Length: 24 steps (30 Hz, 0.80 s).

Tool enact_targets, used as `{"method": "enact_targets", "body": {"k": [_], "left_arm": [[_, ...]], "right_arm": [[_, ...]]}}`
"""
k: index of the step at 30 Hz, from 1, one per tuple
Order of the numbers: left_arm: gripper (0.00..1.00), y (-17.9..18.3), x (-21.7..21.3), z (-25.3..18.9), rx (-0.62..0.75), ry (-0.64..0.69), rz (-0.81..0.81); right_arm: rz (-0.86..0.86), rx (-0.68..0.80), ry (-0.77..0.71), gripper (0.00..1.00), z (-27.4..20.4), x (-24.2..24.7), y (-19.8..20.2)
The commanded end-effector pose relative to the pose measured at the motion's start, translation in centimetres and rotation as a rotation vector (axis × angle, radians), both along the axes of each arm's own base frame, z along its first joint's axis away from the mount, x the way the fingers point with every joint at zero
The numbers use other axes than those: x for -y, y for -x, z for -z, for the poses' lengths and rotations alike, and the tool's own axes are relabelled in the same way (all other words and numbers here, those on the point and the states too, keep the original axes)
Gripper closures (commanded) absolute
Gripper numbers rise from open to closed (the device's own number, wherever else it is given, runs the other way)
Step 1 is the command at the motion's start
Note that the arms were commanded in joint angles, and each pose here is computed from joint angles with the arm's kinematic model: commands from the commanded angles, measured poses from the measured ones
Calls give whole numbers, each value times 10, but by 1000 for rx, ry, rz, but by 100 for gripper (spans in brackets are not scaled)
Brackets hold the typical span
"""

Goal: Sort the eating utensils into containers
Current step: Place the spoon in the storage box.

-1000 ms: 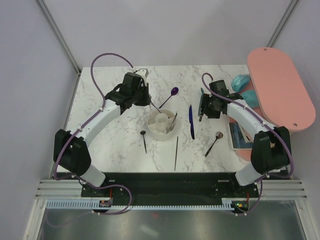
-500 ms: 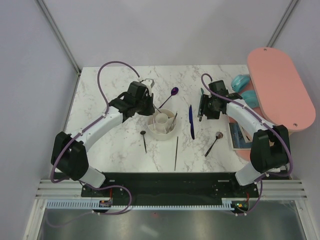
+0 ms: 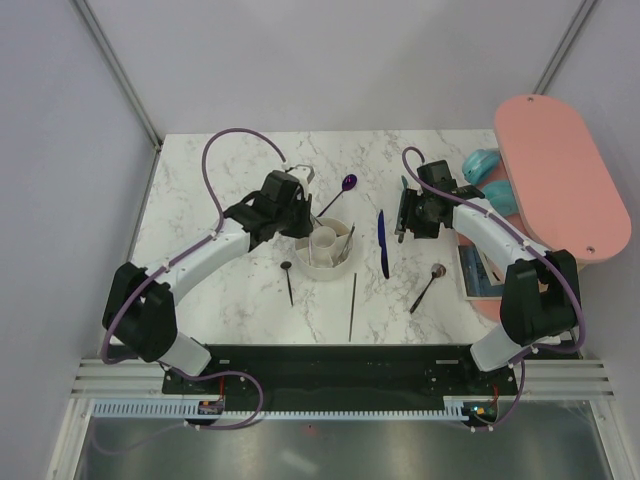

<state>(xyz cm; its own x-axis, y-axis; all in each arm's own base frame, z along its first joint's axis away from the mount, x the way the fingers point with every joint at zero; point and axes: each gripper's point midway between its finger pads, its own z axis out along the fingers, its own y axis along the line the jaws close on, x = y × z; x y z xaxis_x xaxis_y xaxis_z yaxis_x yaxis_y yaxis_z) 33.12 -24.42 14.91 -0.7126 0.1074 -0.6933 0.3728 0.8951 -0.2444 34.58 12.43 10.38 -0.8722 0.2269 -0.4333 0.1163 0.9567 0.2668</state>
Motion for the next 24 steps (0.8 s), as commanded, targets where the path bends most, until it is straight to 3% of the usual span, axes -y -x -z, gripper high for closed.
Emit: {"method": "enact_targets", "body": {"k": [1,7,9,10,13,24], "left_arm": [[98,-2,7,-6,44,20,6],[98,5,4,-4,41,16,9],[93,5,2,-4,43,10,9],[86,6,2,-3,44,8,9],[80,8,-1,-1,42,1,8],[75,12,-15,-11,82,-26,-18]], "right_arm": [[12,30,-22,41,-12,-3,-10],[14,29,-21,41,-10,-3,-10],[16,26,-26,41,-9,-3,-10],[16,29,-26,41,-9,-3,-11],[14,29,-26,41,-9,-4,-10],[11,23,-30,41,-8,-5,-10]]}}
